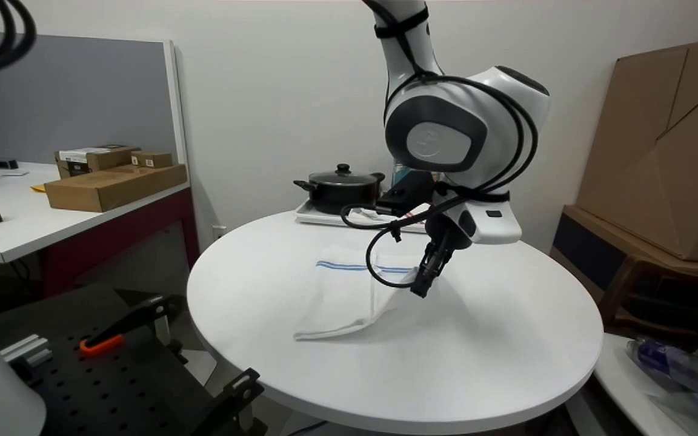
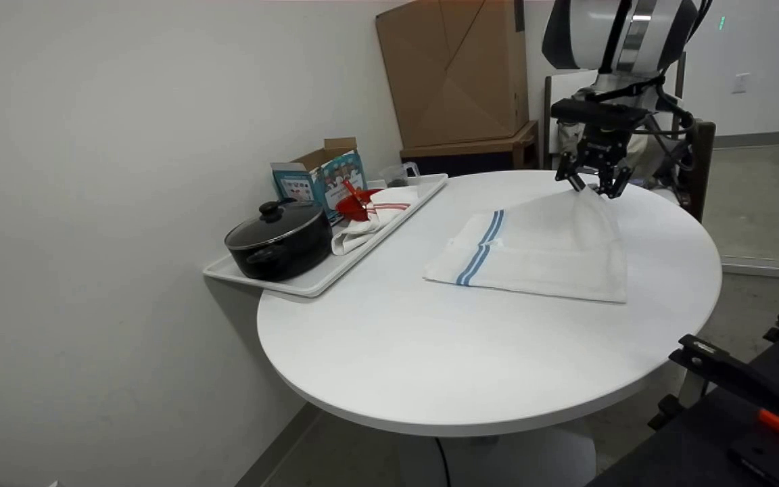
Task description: Fold the towel
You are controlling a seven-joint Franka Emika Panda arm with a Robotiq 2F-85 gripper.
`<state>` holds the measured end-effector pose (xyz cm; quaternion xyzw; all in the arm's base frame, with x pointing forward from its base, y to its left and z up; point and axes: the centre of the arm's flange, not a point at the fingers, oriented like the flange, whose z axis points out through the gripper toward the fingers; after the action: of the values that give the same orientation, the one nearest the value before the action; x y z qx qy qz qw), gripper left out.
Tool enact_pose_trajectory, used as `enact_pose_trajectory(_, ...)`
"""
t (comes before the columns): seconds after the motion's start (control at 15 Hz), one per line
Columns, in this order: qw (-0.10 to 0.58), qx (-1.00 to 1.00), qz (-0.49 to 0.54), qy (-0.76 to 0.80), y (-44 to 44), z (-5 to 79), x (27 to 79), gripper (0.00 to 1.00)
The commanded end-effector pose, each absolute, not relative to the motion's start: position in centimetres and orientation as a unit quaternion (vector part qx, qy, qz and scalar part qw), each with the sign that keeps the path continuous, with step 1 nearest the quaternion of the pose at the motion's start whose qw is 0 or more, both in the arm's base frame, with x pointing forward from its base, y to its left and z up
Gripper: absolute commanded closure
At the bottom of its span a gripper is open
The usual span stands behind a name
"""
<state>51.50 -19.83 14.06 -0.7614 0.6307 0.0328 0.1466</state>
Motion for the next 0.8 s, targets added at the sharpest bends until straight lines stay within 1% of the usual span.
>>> enact_pose_trajectory(0.0,0.154,-0.766,0.017,0.624,-18.8,15.6,51.2,1.00)
enact_pose_trajectory(0.33,0.109,-0.818,0.019,0.565,-13.2,15.4,52.5,1.00)
enact_pose_trajectory(0.73,0.020,-0.907,0.044,0.419,-2.6,14.9,53.6,1.00)
